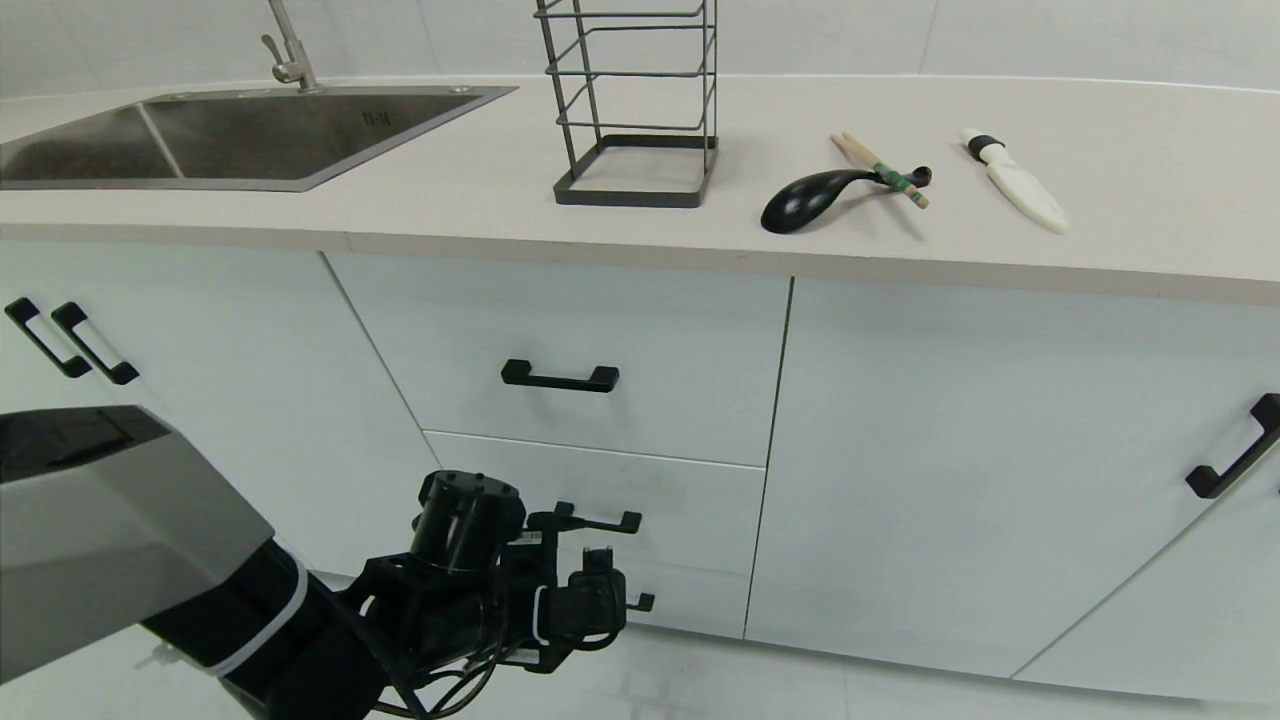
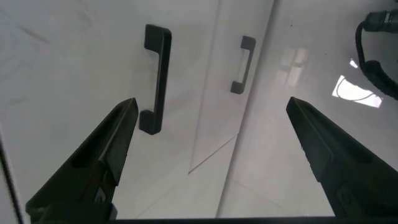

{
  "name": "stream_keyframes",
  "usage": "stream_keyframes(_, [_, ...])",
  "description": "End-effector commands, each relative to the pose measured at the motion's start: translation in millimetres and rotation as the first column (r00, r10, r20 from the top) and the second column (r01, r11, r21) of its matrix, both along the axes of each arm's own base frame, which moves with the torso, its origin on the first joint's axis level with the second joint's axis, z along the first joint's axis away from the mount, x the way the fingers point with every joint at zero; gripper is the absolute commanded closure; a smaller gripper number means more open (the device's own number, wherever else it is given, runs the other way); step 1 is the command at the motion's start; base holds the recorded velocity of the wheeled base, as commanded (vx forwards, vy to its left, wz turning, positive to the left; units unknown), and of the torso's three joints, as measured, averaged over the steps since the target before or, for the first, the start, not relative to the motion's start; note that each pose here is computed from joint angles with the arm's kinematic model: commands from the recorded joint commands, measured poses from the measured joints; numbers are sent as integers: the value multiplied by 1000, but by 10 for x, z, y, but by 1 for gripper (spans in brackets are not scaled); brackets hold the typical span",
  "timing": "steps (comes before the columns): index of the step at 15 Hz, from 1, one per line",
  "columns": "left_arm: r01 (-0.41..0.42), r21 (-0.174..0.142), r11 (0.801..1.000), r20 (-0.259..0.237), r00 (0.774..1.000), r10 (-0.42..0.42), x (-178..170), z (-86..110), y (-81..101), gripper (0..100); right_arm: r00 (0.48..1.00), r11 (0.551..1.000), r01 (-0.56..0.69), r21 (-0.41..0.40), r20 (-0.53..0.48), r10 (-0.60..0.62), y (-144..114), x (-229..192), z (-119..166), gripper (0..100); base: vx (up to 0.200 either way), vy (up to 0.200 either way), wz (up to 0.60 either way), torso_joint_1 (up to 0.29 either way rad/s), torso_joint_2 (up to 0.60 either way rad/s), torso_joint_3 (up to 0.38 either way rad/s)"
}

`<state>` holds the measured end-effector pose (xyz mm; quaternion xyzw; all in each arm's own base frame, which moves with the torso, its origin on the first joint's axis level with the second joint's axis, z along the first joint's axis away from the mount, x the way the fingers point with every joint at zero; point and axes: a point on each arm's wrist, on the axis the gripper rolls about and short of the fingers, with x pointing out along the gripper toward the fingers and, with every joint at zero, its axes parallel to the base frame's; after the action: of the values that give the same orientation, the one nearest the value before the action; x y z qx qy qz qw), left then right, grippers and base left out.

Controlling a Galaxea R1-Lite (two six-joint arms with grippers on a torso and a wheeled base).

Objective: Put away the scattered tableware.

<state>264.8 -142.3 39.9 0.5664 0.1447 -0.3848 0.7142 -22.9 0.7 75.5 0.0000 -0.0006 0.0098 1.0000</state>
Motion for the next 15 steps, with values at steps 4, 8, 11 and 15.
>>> stream_keyframes(4, [-14,-21,1000,2,1000,14,159,-71,-69,0,1000,1000,0,0,-1,0,0,1,0,100,0,0,0,0,0,0])
stream_keyframes(8, [-39,-21,999,-1,999,39,303,-146,-48,0,1000,1000,0,0,-1,0,0,1,0,100,0,0,0,0,0,0])
stream_keyframes(11, [-37,-27,999,3,999,37,395,-186,-84,0,1000,1000,0,0,-1,0,0,1,0,100,0,0,0,0,0,0])
stream_keyframes(15, [-26,-28,999,-26,999,25,446,-295,-96,0,1000,1000,0,0,-1,0,0,1,0,100,0,0,0,0,0,0])
